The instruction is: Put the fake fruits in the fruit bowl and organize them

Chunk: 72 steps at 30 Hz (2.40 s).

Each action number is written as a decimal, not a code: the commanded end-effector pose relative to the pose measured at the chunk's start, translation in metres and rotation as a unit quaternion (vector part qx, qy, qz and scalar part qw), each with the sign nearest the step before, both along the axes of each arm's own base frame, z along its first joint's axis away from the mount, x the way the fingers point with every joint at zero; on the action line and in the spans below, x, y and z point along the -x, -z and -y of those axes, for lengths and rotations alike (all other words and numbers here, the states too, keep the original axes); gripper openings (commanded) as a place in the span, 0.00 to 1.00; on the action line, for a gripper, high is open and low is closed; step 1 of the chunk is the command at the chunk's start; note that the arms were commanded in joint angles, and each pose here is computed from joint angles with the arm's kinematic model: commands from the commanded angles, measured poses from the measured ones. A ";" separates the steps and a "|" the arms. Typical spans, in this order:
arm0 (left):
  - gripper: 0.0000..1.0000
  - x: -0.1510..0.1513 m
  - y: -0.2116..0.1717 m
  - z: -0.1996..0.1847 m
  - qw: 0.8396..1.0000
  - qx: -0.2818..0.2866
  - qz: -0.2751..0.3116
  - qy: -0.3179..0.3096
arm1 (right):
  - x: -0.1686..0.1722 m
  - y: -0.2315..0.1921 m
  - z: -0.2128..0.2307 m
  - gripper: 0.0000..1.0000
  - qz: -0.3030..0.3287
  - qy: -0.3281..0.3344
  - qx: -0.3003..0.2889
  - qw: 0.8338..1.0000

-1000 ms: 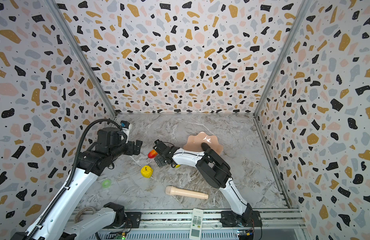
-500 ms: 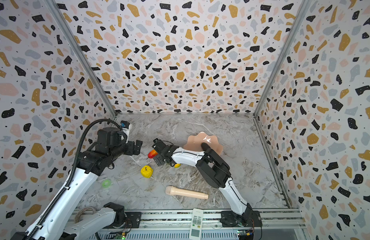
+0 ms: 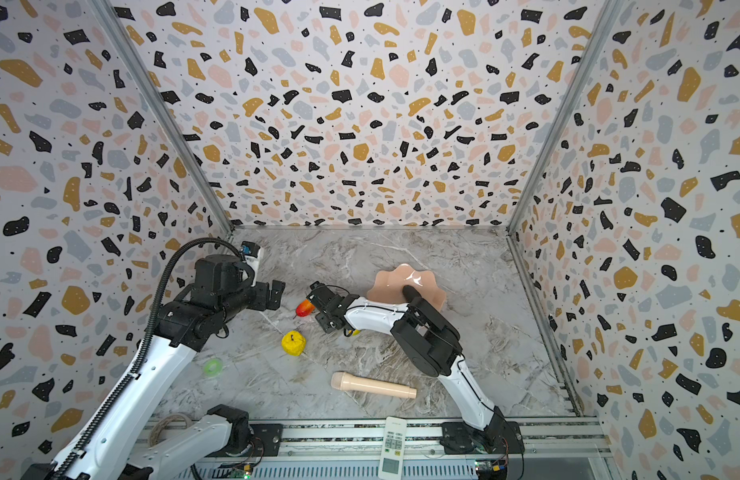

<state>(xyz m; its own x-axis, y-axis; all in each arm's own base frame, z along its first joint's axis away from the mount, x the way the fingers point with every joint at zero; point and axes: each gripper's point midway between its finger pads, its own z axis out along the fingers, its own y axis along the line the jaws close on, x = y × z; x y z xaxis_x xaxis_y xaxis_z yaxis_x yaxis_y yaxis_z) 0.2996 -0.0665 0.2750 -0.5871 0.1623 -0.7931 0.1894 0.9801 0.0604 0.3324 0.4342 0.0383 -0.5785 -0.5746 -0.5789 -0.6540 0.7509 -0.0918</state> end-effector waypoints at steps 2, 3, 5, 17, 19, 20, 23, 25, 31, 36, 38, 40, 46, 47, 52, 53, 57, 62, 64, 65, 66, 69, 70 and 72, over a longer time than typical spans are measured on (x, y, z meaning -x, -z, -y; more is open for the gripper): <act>1.00 -0.004 -0.001 0.003 1.000 -0.001 0.005 0.007 | -0.002 -0.053 -0.005 0.47 0.032 -0.015 -0.038 0.999; 1.00 -0.004 -0.001 0.003 1.000 -0.001 0.006 0.008 | -0.001 -0.059 -0.006 0.41 0.036 -0.019 -0.045 0.998; 1.00 -0.004 -0.001 0.003 1.000 -0.002 0.005 0.009 | 0.001 -0.071 -0.006 0.34 0.044 -0.024 -0.058 0.997; 0.99 -0.006 0.000 0.004 1.000 -0.001 0.006 0.010 | -0.011 -0.166 0.071 0.33 0.111 -0.003 -0.086 0.990; 1.00 -0.006 -0.001 0.004 1.000 -0.001 0.008 0.010 | -0.021 -0.164 0.102 0.32 0.113 0.024 -0.077 0.990; 1.00 -0.006 -0.001 0.005 1.000 0.000 0.008 0.011 | -0.025 -0.163 0.119 0.33 0.112 0.039 -0.073 0.990; 1.00 -0.007 0.000 0.005 1.000 0.000 0.005 0.012 | -0.031 -0.153 0.162 0.33 0.108 0.077 -0.054 0.990; 1.00 -0.007 0.000 0.006 1.000 0.000 0.004 0.013 | -0.031 -0.144 0.186 0.33 0.106 0.098 -0.038 0.989; 1.00 -0.008 0.004 0.006 1.000 0.000 0.001 0.014 | -0.022 -0.115 0.232 0.33 0.076 0.138 -0.014 0.987; 1.00 -0.010 0.005 0.009 1.000 0.005 -0.001 0.017 | -0.023 -0.108 0.266 0.33 0.069 0.194 0.007 0.979; 1.00 -0.010 0.005 0.009 1.000 0.005 -0.001 0.018 | -0.025 -0.105 0.281 0.33 0.067 0.216 0.011 0.974; 0.99 -0.009 0.005 0.009 1.000 0.005 -0.001 0.018 | -0.028 -0.101 0.295 0.34 0.066 0.235 0.019 0.970; 1.00 -0.008 0.007 0.009 1.000 0.006 -0.001 0.018 | -0.039 -0.081 0.313 0.36 0.064 0.258 0.020 0.964; 0.99 -0.008 0.006 0.009 1.000 0.005 -0.001 0.019 | -0.041 -0.079 0.312 0.36 0.065 0.257 0.018 0.964; 1.00 -0.008 0.006 0.008 1.000 0.005 0.000 0.017 | -0.050 -0.069 0.307 0.38 0.070 0.245 0.023 0.967; 1.00 -0.008 0.006 0.008 1.000 0.005 0.000 0.017 | -0.051 -0.069 0.307 0.39 0.072 0.244 0.025 0.967; 1.00 -0.008 0.008 0.009 1.000 0.004 -0.002 0.017 | -0.055 -0.066 0.305 0.42 0.074 0.239 0.028 0.968; 1.00 -0.009 0.009 0.009 1.000 0.004 -0.003 0.018 | -0.056 -0.063 0.306 0.50 0.074 0.239 0.033 0.968; 1.00 -0.010 0.009 0.009 1.000 0.004 -0.004 0.019 | -0.056 -0.062 0.307 0.54 0.073 0.238 0.035 0.968; 0.99 -0.010 0.009 0.009 1.000 0.004 -0.004 0.019 | -0.056 -0.062 0.307 0.55 0.074 0.238 0.037 0.968; 1.00 -0.010 0.009 0.010 1.000 0.004 -0.004 0.019 | -0.056 -0.062 0.308 0.57 0.076 0.238 0.037 0.968; 1.00 -0.010 0.009 0.010 1.000 0.004 -0.005 0.020 | -0.056 -0.063 0.309 0.59 0.079 0.237 0.041 0.967; 1.00 -0.010 0.010 0.010 1.000 0.004 -0.005 0.021 | -0.057 -0.065 0.310 0.59 0.081 0.238 0.041 0.967; 1.00 -0.010 0.009 0.010 1.000 0.005 -0.005 0.021 | -0.058 -0.068 0.310 0.59 0.084 0.238 0.041 0.967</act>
